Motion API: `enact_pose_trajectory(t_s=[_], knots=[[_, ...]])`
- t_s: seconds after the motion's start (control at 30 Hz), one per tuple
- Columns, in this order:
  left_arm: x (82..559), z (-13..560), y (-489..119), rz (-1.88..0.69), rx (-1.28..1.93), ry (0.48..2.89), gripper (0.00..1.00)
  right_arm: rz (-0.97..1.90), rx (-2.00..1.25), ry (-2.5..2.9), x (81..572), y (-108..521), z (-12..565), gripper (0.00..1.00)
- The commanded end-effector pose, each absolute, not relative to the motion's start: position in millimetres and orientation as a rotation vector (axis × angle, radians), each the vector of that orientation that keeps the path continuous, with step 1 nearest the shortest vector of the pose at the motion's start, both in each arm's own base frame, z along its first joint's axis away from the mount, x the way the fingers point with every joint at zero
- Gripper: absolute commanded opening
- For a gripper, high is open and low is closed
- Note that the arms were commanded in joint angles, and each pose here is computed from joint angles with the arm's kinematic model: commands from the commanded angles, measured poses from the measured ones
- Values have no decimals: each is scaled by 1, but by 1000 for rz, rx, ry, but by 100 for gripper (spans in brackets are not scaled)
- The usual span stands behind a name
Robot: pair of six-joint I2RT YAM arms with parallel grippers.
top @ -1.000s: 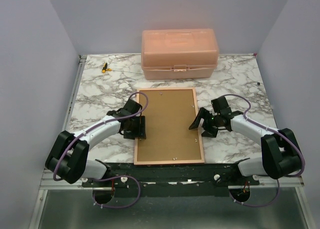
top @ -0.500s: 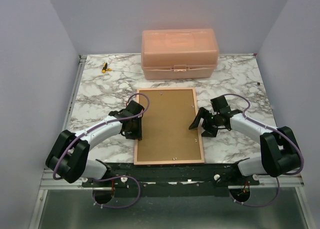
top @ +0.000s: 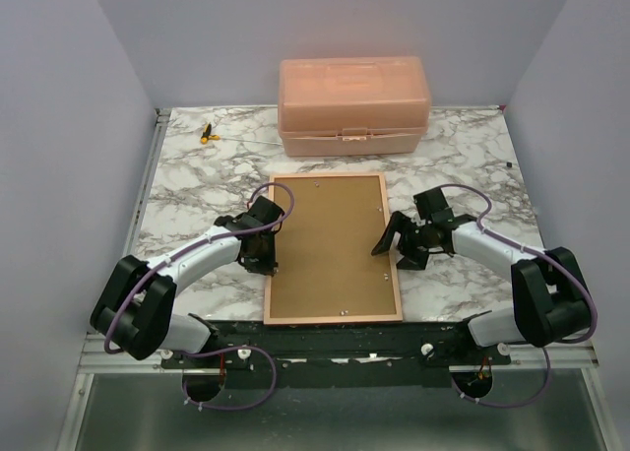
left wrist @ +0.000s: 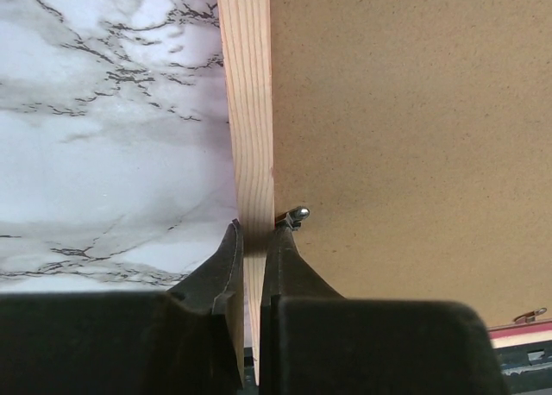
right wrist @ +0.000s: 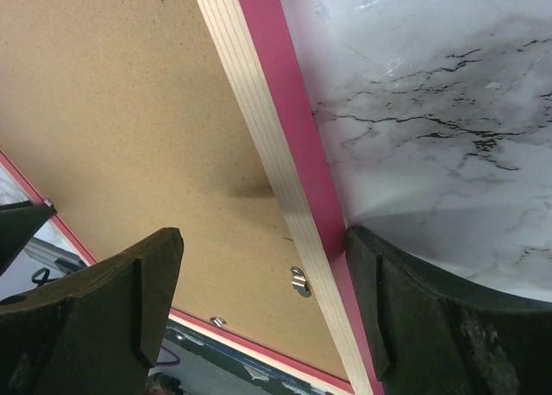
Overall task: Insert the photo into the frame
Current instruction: Install the photo frame at the center of the board.
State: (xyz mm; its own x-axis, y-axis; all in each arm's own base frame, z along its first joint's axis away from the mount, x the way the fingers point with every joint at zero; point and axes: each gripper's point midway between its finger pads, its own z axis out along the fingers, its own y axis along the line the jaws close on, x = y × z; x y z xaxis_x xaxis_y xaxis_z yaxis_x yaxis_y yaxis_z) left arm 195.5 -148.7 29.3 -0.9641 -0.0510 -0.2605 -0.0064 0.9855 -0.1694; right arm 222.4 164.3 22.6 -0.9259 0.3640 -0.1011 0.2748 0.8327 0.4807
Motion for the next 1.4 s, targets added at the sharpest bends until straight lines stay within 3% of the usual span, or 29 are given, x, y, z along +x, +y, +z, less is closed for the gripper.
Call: enact_pose_trajectory(t_s=[0.0, 0.1, 0.17, 0.27, 0.73, 1.37], knots=[[198, 37, -154, -277, -22, 2831, 4, 378, 508, 3093, 158, 129, -24, 85], [200, 52, -155, -301, -59, 2807, 50, 379, 497, 3099, 158, 131, -24, 85], [199, 62, -155, -310, -77, 2796, 62, 374, 486, 3102, 158, 132, -24, 85], [200, 72, -150, -290, -105, 2782, 70, 367, 465, 3106, 159, 134, -24, 85], [200, 80, -146, -283, -109, 2774, 73, 241, 224, 3124, 173, 171, -23, 84], [198, 74, -143, -270, -102, 2788, 73, -108, 84, 3107, 139, 154, -14, 77]])
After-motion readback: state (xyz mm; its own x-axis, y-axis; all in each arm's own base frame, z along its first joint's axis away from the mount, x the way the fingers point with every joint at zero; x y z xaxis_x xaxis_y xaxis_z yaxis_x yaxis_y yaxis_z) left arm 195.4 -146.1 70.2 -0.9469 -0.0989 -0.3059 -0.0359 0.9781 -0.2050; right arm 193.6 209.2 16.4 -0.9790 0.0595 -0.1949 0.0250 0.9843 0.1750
